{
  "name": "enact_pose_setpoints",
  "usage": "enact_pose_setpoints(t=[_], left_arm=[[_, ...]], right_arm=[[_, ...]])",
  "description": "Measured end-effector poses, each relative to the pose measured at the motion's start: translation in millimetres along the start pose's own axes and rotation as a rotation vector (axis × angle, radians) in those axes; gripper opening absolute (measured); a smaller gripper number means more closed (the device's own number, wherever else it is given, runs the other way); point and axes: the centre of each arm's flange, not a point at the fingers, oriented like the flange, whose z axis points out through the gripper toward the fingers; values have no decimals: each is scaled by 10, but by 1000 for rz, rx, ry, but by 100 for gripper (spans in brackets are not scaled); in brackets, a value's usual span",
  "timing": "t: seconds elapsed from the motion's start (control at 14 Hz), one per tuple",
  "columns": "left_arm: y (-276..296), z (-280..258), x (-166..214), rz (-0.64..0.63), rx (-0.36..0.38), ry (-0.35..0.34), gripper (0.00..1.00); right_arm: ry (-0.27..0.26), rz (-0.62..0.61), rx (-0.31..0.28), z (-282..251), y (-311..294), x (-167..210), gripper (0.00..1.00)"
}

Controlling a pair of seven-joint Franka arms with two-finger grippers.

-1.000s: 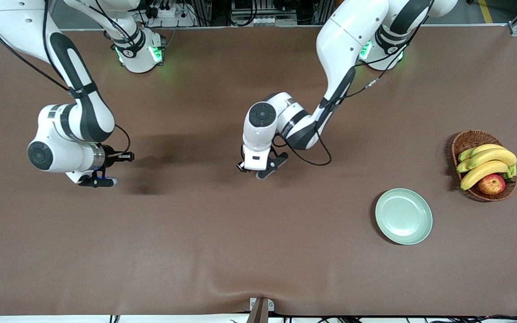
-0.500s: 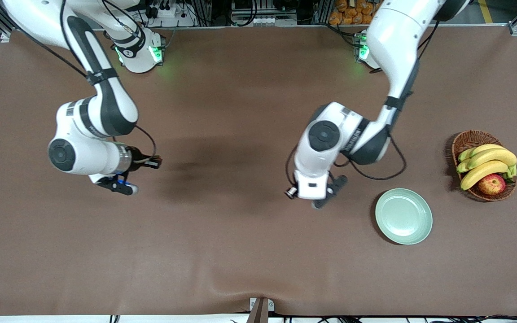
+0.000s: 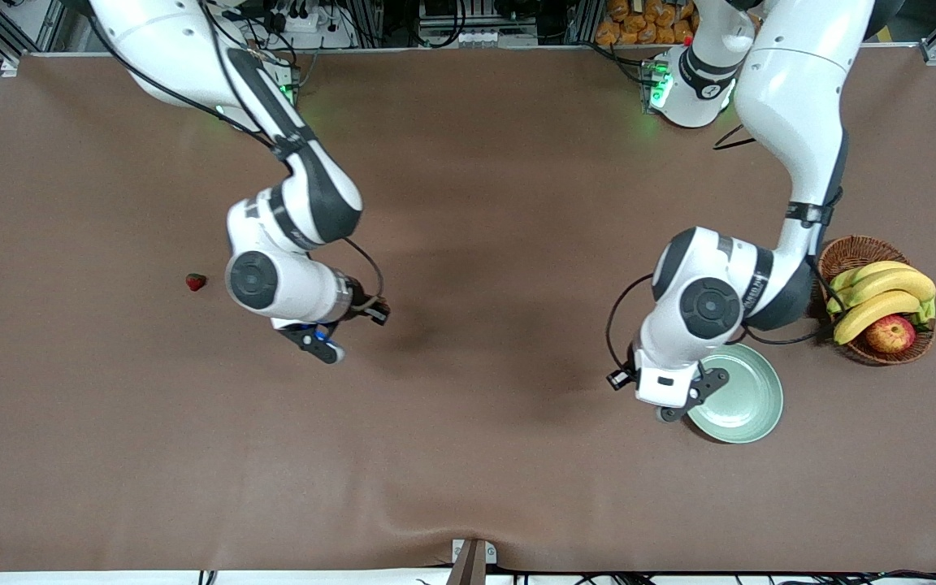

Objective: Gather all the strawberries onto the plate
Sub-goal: 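Drop the strawberry on the plate with the left gripper while the right gripper carries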

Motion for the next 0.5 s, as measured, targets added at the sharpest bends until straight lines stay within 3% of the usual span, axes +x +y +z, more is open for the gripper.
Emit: enact_pose_setpoints(t=[0.5], left_arm=[[-661,335,563,187,66,-17,33]], right_arm=[[40,106,67,709,-767,-590,32]])
